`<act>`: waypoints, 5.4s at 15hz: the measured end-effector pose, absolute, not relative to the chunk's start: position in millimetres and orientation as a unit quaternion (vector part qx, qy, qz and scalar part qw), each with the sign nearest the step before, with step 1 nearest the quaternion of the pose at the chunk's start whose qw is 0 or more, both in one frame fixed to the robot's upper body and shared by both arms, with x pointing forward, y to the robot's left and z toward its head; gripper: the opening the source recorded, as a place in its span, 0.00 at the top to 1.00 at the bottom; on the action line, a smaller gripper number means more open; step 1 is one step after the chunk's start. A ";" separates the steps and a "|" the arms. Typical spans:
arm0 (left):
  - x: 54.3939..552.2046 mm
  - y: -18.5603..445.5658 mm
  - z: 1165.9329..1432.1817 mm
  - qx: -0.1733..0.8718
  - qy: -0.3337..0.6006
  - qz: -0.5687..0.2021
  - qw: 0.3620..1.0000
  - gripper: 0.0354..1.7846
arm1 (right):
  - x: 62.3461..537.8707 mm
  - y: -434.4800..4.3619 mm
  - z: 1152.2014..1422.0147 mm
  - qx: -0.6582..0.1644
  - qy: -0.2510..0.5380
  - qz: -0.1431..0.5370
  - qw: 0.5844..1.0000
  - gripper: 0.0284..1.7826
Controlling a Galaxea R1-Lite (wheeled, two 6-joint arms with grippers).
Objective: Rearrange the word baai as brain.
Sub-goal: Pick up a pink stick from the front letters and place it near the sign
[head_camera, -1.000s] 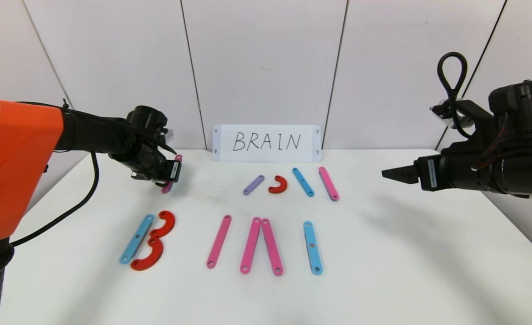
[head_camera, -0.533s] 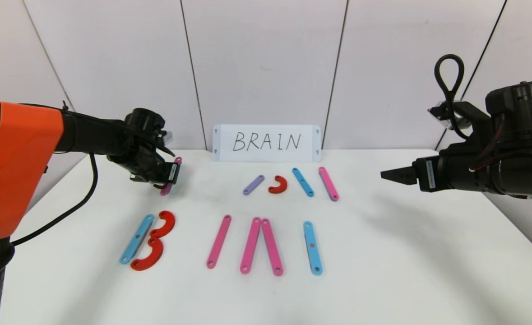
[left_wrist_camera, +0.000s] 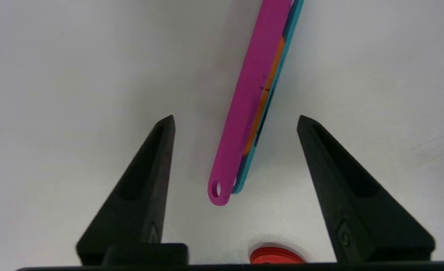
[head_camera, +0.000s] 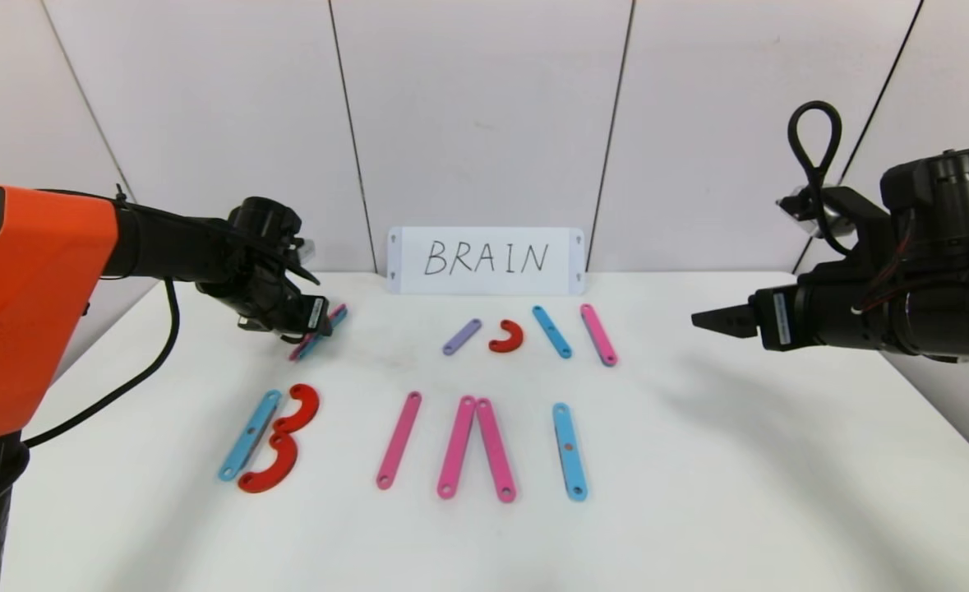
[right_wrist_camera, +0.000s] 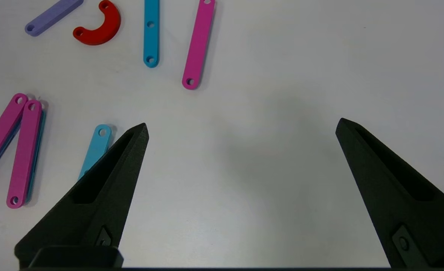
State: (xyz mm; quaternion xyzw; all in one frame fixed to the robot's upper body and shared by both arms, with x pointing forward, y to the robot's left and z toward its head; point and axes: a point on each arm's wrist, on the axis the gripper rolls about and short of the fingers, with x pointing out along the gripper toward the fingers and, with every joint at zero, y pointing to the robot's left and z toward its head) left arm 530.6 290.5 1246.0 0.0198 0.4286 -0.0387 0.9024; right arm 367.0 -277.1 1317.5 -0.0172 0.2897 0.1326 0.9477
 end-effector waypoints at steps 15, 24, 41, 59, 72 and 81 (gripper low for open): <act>472.1 230.5 1271.0 0.054 0.461 -0.109 0.879 0.02 | 367.5 -279.0 1317.3 -0.016 0.290 0.129 0.948 0.02; 411.2 166.9 1263.1 0.093 0.492 -0.182 0.846 0.02 | 367.8 -280.2 1317.3 -0.016 0.290 0.127 0.948 0.02; 401.5 162.4 1232.8 0.086 0.483 -0.172 0.854 0.06 | 364.7 -280.3 1318.0 -0.016 0.289 0.128 0.949 0.02; 410.5 160.1 1253.1 0.078 0.448 -0.180 0.872 0.86 | 363.2 -280.7 1319.3 -0.016 0.286 0.127 0.950 0.02; 466.0 82.0 1282.1 0.028 0.412 -0.204 0.888 0.86 | 358.8 -283.3 1321.3 -0.014 0.284 0.125 0.951 0.02; 473.4 43.2 1250.5 0.023 0.377 -0.245 0.893 0.86 | 361.2 -282.7 1319.5 -0.014 0.263 0.125 0.957 0.02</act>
